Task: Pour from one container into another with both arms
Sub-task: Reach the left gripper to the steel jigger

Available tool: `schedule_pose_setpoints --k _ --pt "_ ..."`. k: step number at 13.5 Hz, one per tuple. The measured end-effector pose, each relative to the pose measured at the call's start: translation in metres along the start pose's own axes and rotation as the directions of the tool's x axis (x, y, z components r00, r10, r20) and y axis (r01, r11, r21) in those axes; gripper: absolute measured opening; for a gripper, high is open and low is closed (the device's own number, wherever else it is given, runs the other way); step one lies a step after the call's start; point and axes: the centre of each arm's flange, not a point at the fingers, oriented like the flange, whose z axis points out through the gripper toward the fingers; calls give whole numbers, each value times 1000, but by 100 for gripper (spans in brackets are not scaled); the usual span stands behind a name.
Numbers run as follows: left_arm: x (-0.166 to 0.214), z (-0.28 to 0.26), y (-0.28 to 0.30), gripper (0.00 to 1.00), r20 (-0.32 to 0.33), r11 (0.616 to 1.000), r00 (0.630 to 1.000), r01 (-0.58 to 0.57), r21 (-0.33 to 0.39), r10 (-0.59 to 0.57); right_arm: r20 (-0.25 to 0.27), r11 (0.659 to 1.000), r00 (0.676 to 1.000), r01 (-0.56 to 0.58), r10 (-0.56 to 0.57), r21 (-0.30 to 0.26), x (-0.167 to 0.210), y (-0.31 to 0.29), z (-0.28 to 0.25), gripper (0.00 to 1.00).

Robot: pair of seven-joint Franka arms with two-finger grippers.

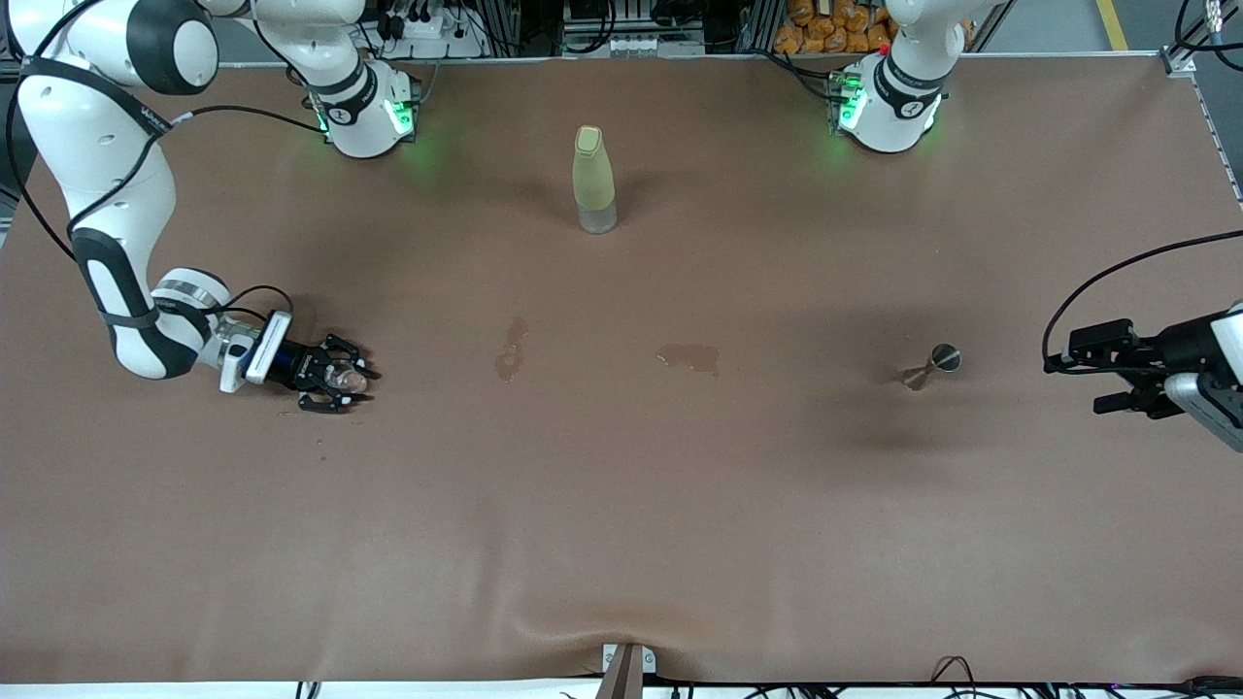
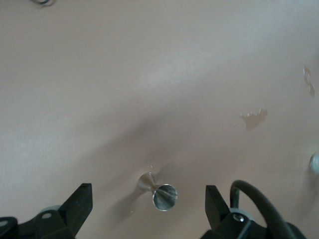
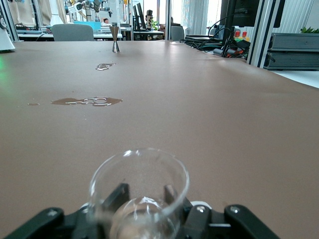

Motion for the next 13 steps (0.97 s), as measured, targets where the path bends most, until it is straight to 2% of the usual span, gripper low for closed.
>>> schedule_pose_setpoints --k 1,2,8,13 --pt "-1 4 -3 100 -7 997 998 -70 -15 70 4 1000 1000 2 -2 -1 0 1 0 21" --pt "-4 9 -7 100 -20 991 991 -132 -32 131 6 1000 1000 3 -3 -2 0 1 1 15" --pt "-45 50 -32 100 -145 920 928 -363 -145 343 5 1000 1000 9 -9 -2 2 3 1 15" --pt "-82 96 -47 100 -238 847 864 -491 -206 443 -70 1000 998 -7 8 17 17 10 9 15"
